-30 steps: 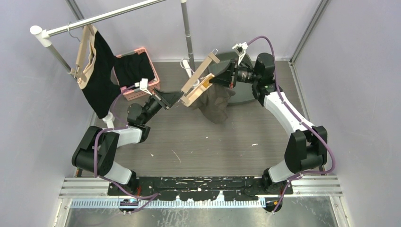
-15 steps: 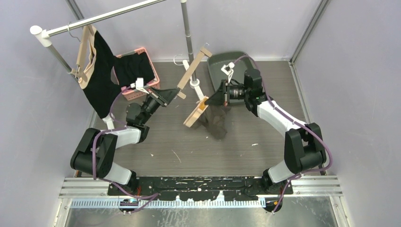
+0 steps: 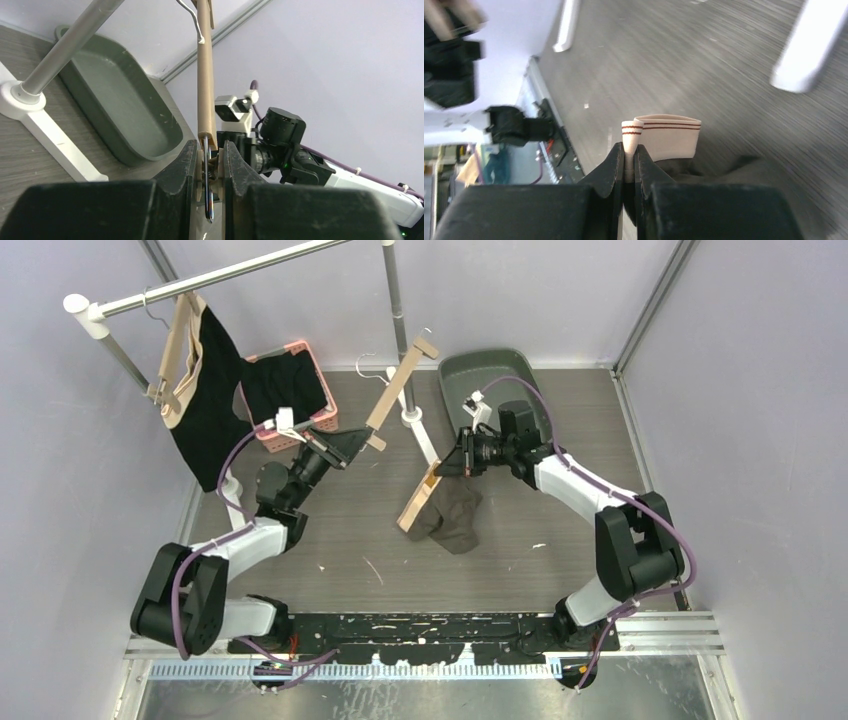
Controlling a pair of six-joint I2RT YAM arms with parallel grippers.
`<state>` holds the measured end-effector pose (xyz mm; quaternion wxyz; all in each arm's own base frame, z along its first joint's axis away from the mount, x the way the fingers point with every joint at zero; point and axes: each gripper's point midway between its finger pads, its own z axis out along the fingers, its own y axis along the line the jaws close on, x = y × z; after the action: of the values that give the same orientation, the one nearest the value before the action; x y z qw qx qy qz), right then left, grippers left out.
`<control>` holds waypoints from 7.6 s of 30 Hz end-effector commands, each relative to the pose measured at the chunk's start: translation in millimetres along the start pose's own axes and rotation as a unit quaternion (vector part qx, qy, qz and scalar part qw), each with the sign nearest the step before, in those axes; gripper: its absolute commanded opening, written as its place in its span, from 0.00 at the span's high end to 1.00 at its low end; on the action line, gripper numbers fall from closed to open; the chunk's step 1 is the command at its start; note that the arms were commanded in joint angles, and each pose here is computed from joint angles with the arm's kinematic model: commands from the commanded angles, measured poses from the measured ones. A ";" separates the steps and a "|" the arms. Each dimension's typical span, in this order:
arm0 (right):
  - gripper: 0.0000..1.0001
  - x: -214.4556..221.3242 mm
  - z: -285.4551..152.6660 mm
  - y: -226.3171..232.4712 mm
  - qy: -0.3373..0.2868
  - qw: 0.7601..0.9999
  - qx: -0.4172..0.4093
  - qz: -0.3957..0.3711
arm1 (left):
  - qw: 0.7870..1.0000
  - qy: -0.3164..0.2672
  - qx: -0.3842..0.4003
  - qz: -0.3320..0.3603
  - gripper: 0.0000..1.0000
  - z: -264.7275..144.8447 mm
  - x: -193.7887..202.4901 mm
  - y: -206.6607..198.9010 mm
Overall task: Clip the underwear to the hanger
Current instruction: Place the underwear at the center of the board, then pick up the underwear from the center of the board, then clamp the underwear onto the hanger.
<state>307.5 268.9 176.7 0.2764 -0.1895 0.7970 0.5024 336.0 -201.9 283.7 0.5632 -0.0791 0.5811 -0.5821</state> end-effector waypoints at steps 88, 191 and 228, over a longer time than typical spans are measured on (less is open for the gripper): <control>0.99 18.5 38.7 43.7 -0.059 0.961 0.014 -0.270 | 0.997 -0.024 0.067 0.023 1.00 -6.6 -10.0 -18.9; 0.99 -70.6 11.6 73.2 -0.113 0.954 -0.075 -0.269 | 0.994 0.043 0.095 0.036 1.00 16.2 4.9 -25.2; 0.99 -53.4 27.0 72.9 -0.048 0.953 -0.082 -0.288 | 0.988 0.107 0.112 0.015 1.00 29.9 28.3 -29.6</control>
<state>311.0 317.1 224.2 0.4036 -0.3847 0.6837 0.4707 335.2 -245.6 271.8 0.4915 0.0254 0.6013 -0.6294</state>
